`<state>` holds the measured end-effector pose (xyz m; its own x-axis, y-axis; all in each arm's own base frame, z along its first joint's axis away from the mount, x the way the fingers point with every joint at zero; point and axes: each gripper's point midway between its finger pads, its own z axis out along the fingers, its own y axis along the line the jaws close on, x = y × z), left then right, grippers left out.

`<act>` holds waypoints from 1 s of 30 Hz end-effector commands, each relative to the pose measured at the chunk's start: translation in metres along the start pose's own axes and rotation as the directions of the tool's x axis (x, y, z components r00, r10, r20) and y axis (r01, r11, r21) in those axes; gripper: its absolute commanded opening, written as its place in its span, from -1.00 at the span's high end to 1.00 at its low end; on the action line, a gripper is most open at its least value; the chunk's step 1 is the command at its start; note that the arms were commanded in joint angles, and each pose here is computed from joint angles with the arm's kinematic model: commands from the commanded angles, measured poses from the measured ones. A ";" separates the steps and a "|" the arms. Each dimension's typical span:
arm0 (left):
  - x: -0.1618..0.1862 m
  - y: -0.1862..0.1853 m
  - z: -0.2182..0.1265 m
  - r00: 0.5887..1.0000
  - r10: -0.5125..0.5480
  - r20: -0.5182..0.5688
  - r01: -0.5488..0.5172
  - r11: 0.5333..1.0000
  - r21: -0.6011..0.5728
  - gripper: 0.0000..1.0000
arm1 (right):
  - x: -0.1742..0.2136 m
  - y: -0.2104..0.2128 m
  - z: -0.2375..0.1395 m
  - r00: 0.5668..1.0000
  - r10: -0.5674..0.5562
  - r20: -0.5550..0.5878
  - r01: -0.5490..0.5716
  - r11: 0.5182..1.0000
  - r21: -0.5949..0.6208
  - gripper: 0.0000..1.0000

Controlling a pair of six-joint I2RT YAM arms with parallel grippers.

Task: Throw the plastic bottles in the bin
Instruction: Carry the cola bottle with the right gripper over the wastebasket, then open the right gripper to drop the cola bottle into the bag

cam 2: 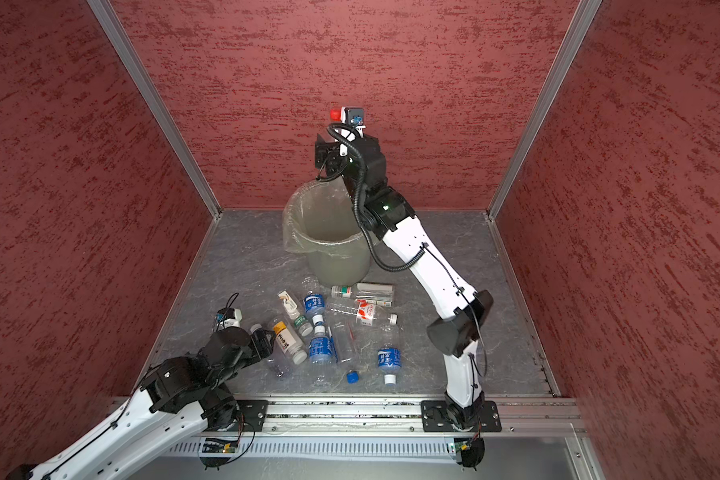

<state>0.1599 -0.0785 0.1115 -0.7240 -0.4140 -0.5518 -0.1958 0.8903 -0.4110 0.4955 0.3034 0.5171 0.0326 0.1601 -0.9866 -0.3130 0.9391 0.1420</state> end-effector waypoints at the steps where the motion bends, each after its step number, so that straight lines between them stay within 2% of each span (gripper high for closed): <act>1: 0.005 0.001 0.002 1.000 -0.012 -0.017 0.012 1.000 0.012 -0.78 | 0.000 -0.006 -0.006 0.998 -0.006 -0.055 0.007 1.000 0.013 -0.97; 5: 0.006 0.004 0.002 1.000 -0.021 -0.010 0.021 1.000 0.009 -0.79 | -0.017 -0.009 -0.025 1.000 0.000 -0.006 0.000 1.000 -0.008 -0.98; 8: 0.004 0.007 0.001 1.000 -0.028 0.004 0.028 1.000 -0.009 -0.81 | -0.021 -0.015 -0.039 1.000 0.003 -0.016 -0.003 1.000 0.000 -0.98; 10: 0.001 0.012 0.000 0.999 -0.039 0.016 0.039 0.999 -0.035 -0.97 | -0.019 -0.021 -0.048 0.999 0.002 -0.037 -0.002 1.000 0.019 -0.98; 12: -0.001 0.015 -0.002 0.999 -0.045 0.024 0.046 0.997 -0.057 -0.99 | -0.013 -0.027 -0.059 0.998 0.012 -0.062 -0.010 0.999 0.038 -0.98; 20: -0.010 0.008 -0.009 0.997 -0.069 0.028 0.071 0.995 -0.075 -0.99 | 0.028 -0.051 -0.102 0.981 0.019 -0.191 -0.002 0.996 0.086 -0.98; 26: -0.006 -0.003 -0.005 0.994 -0.105 -0.010 0.104 0.993 -0.053 -1.00 | 0.058 -0.075 -0.154 0.972 0.042 -0.231 -0.016 0.994 0.112 -0.97; 28: -0.003 0.000 -0.005 0.991 -0.130 -0.025 0.128 0.989 -0.075 -0.88 | 0.074 -0.081 -0.167 0.962 0.050 -0.270 -0.017 0.992 0.123 -0.97; 30: -0.001 0.006 -0.006 0.986 -0.166 -0.030 0.162 0.980 -0.114 -0.84 | 0.088 -0.088 -0.181 0.949 0.052 -0.311 -0.010 0.991 0.137 -0.97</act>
<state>0.1578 -0.0726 0.1090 -0.7168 -0.4988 -0.4872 -0.3331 0.8588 -0.3892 0.3684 0.1962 0.4044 -0.2675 0.0679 -0.9612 -0.2210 0.9666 0.1298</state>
